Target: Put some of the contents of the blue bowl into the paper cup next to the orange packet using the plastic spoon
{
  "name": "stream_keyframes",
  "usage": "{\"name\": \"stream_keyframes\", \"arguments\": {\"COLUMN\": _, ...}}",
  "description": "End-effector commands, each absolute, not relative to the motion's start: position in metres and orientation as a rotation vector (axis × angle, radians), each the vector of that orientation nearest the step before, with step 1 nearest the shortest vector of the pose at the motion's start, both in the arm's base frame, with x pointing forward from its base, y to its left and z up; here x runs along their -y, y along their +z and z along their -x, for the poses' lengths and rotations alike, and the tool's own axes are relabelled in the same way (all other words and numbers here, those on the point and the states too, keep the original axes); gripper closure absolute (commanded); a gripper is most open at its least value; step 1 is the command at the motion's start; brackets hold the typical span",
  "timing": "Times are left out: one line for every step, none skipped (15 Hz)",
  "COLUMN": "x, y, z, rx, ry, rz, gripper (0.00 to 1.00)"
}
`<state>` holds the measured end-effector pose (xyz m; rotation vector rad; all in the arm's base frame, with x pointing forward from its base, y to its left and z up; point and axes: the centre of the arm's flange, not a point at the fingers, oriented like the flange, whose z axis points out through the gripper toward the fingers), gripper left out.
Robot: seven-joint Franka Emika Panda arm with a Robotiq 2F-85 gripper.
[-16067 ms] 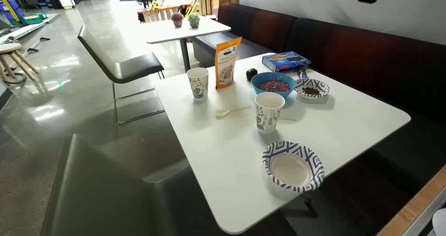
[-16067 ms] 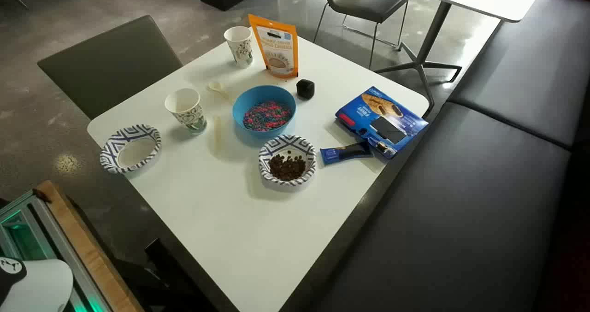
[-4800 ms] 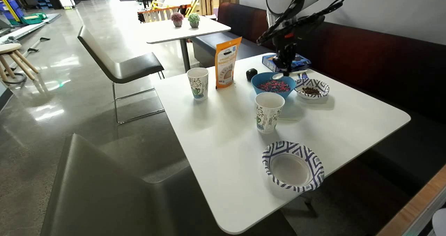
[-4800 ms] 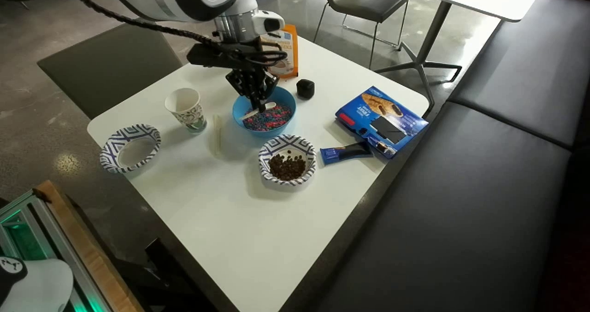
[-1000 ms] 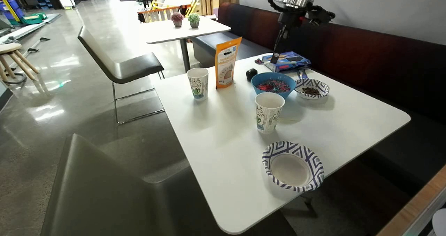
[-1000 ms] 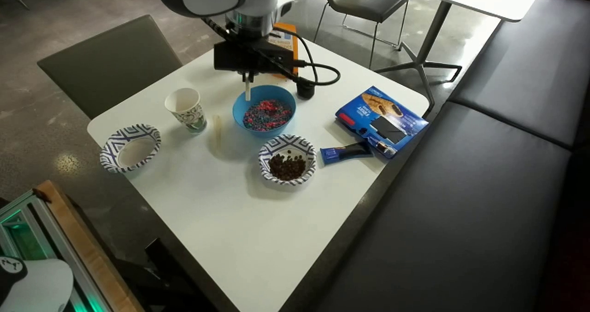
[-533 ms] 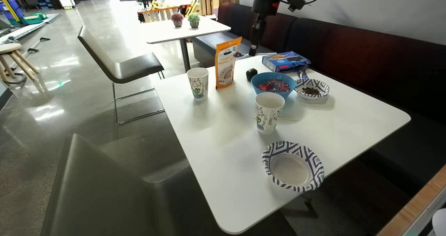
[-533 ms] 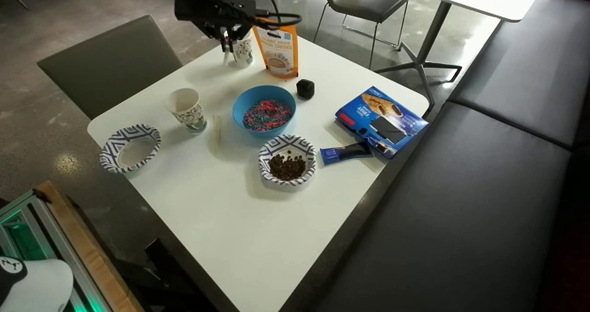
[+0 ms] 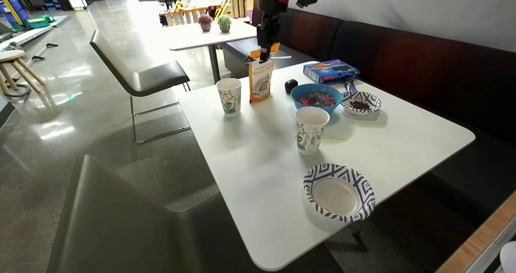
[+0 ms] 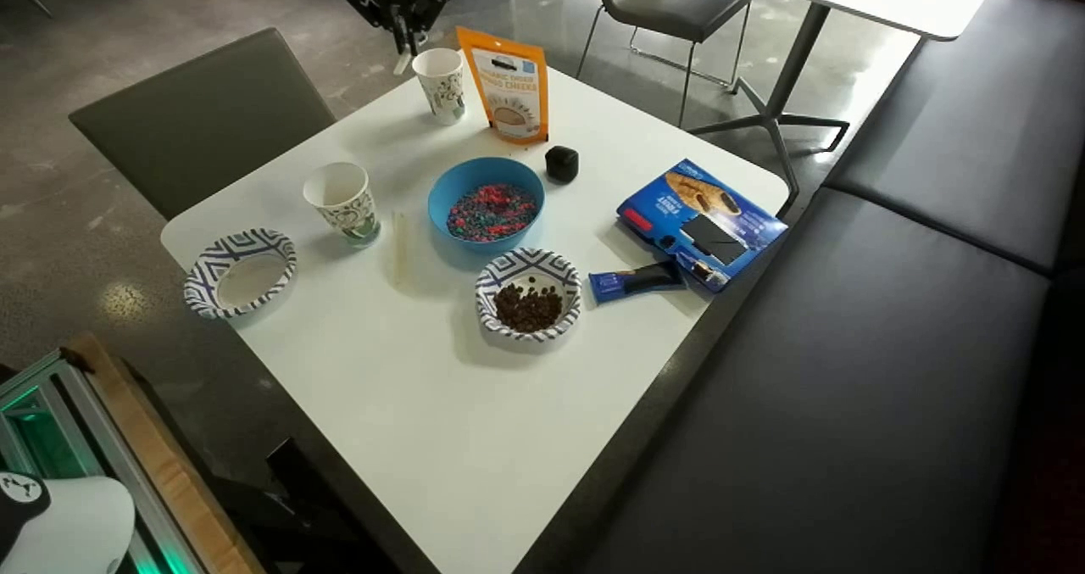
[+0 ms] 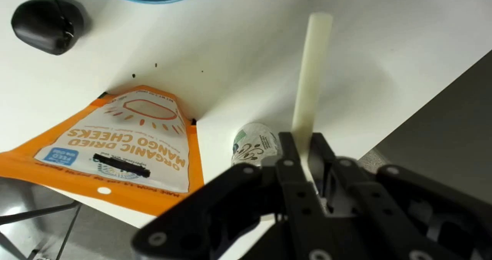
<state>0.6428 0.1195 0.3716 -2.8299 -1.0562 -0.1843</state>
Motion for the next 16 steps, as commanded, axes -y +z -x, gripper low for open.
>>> {"name": "stream_keyframes", "arguments": {"x": -0.149, "y": 0.356, "z": -0.679, "rx": 0.997, "ry": -0.117, "rz": 2.855, "gripper": 0.96}}
{"name": "stream_keyframes", "arguments": {"x": -0.155, "y": 0.352, "z": -0.684, "rx": 0.982, "ry": -0.119, "rz": 2.863, "gripper": 0.96}}
{"name": "stream_keyframes", "arguments": {"x": -0.163, "y": 0.349, "z": -0.689, "rx": 0.967, "ry": -0.128, "rz": 2.870, "gripper": 0.96}}
{"name": "stream_keyframes", "arguments": {"x": -0.168, "y": 0.344, "z": -0.694, "rx": 0.957, "ry": -0.128, "rz": 2.877, "gripper": 0.96}}
{"name": "stream_keyframes", "arguments": {"x": -0.174, "y": 0.340, "z": -0.699, "rx": 0.943, "ry": -0.136, "rz": 2.888, "gripper": 0.96}}
{"name": "stream_keyframes", "arguments": {"x": -0.180, "y": 0.337, "z": -0.703, "rx": 0.931, "ry": -0.136, "rz": 2.897, "gripper": 0.96}}
{"name": "stream_keyframes", "arguments": {"x": -0.185, "y": 0.333, "z": -0.707, "rx": 0.920, "ry": -0.135, "rz": 2.908, "gripper": 0.96}}
{"name": "stream_keyframes", "arguments": {"x": -0.191, "y": 0.330, "z": -0.710, "rx": 0.913, "ry": -0.139, "rz": 2.916, "gripper": 0.96}}
{"name": "stream_keyframes", "arguments": {"x": -0.196, "y": 0.327, "z": -0.712, "rx": 0.909, "ry": -0.145, "rz": 2.923, "gripper": 0.96}}
{"name": "stream_keyframes", "arguments": {"x": -0.200, "y": 0.324, "z": -0.714, "rx": 0.904, "ry": -0.135, "rz": 2.929, "gripper": 0.96}}
{"name": "stream_keyframes", "arguments": {"x": -0.204, "y": 0.320, "z": -0.715, "rx": 0.900, "ry": -0.126, "rz": 2.935, "gripper": 0.96}}
{"name": "stream_keyframes", "arguments": {"x": -0.207, "y": 0.317, "z": -0.716, "rx": 0.894, "ry": -0.110, "rz": 2.948, "gripper": 0.96}}
{"name": "stream_keyframes", "arguments": {"x": -0.208, "y": 0.313, "z": -0.716, "rx": 0.894, "ry": -0.087, "rz": 2.948, "gripper": 0.96}}
{"name": "stream_keyframes", "arguments": {"x": -0.199, "y": 0.319, "z": -0.701, "rx": 0.910, "ry": -0.138, "rz": 2.919, "gripper": 0.86}}
{"name": "stream_keyframes", "arguments": {"x": -0.201, "y": 0.316, "z": -0.702, "rx": 0.908, "ry": -0.124, "rz": 2.922, "gripper": 0.86}}
{"name": "stream_keyframes", "arguments": {"x": -0.203, "y": 0.314, "z": -0.703, "rx": 0.906, "ry": -0.118, "rz": 2.923, "gripper": 0.86}}
